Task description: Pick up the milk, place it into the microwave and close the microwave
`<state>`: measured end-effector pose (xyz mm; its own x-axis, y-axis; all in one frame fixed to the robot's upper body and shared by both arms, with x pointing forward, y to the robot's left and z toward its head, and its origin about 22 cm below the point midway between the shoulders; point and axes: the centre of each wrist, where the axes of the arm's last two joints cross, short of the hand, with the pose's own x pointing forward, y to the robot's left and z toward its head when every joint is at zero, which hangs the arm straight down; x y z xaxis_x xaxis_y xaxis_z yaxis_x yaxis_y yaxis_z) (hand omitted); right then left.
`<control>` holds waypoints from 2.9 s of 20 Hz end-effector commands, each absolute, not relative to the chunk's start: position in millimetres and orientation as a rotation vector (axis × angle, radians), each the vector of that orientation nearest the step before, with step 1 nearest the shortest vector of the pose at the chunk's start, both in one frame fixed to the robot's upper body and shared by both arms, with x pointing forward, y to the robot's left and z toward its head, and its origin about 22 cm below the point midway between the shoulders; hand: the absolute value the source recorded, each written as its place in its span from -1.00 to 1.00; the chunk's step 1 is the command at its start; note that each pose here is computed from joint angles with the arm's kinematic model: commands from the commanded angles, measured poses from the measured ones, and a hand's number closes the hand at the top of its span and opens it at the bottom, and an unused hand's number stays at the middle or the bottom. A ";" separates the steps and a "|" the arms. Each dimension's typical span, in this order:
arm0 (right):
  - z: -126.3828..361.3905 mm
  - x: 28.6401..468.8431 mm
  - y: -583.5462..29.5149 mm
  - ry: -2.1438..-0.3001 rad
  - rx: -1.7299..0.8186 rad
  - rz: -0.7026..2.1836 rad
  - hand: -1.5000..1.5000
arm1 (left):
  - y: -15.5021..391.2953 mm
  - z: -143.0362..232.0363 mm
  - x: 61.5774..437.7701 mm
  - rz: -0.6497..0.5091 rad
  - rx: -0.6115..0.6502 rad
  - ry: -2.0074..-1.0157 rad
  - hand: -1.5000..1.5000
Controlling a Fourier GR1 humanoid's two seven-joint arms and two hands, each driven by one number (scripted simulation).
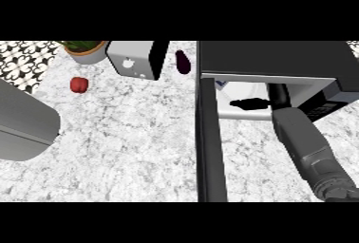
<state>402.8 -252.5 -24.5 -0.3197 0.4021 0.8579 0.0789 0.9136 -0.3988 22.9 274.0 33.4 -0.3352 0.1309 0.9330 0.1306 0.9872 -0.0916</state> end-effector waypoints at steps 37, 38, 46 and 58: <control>-72.8 164.6 -376.3 -1.915 -0.147 0.207 -1.00 | 113.6 32.0 171.8 -0.598 -0.365 -1.692 1.00; -81.2 137.8 -374.5 -1.881 -0.166 0.191 -1.00 | 110.6 25.7 173.4 -0.644 -0.389 -1.657 1.00; -49.5 114.3 -385.1 -1.932 -0.187 0.163 -1.00 | 66.7 -42.7 207.9 -0.887 -0.426 -1.508 1.00; 3.6 119.5 -406.3 -2.069 -0.013 0.207 -1.00 | 16.7 -58.1 192.3 -0.896 -0.417 -1.500 1.00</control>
<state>117.9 -400.7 -12.6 -0.4185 0.1675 0.8926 0.0185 0.9842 -0.1761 202.6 27.0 -52.4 -0.1704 -0.2044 0.9639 0.7454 0.6130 0.2618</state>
